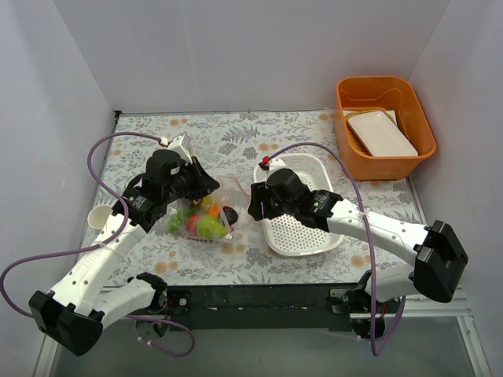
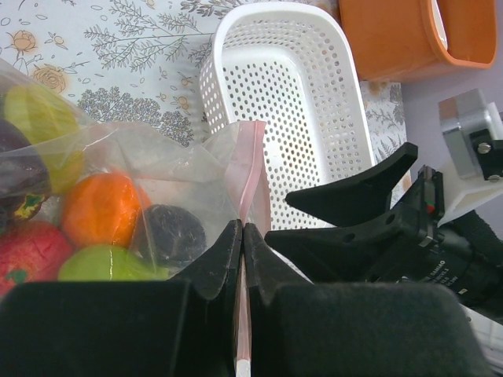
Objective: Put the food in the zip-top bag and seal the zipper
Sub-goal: Place the fake fruit in the zipper food storage bag, then zip the zipper food storage bag at the center of the board.
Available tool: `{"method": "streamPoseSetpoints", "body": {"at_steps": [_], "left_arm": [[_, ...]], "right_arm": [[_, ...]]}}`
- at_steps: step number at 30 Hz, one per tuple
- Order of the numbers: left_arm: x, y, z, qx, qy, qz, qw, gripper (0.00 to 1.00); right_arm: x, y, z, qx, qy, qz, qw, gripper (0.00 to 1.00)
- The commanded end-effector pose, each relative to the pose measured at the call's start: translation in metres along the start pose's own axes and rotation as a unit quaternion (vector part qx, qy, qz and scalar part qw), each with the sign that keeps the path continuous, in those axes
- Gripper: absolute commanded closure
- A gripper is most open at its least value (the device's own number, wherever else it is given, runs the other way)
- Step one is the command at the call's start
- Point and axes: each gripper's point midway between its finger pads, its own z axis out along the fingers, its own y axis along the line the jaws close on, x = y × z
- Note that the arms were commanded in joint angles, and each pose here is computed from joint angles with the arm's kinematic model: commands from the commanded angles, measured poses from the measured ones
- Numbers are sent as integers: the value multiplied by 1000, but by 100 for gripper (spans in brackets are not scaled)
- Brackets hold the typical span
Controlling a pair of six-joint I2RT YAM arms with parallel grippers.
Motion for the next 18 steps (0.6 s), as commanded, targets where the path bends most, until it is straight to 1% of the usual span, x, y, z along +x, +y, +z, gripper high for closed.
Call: {"method": "streamPoseSetpoints", "body": {"at_steps": [1, 5, 8, 9, 10, 12, 13, 14, 15, 18], "left_arm": [[-9, -10, -12, 16, -16, 10, 1000, 100], [-8, -8, -13, 12, -18, 8, 1000, 100], [-7, -8, -14, 13, -19, 7, 1000, 100], [-7, -8, -15, 14, -19, 7, 1000, 100], [-7, -7, -15, 12, -19, 6, 1000, 100], [-5, -6, -14, 11, -17, 8, 1000, 100], [-3, -4, -13, 10, -15, 8, 1000, 100], [-2, -3, -11, 9, -15, 8, 1000, 100], [2, 0, -9, 5, -10, 8, 1000, 100], [8, 0, -5, 13, 2, 6, 1000, 100]], "right_arm": [[1, 19, 9, -55, -7, 5, 998, 39], [4, 22, 18, -59, 5, 7, 998, 43], [7, 24, 24, -61, 16, 7, 998, 50], [7, 24, 26, -61, 19, 6, 998, 53], [8, 26, 27, -67, 21, 4, 998, 64], [5, 29, 26, -74, 16, 0, 997, 78], [2, 31, 24, -77, 10, -2, 997, 89], [-1, 31, 23, -78, 5, -4, 997, 95], [-6, 31, 23, -75, -1, -4, 997, 99], [-12, 27, 22, -65, -3, -7, 998, 99]]}}
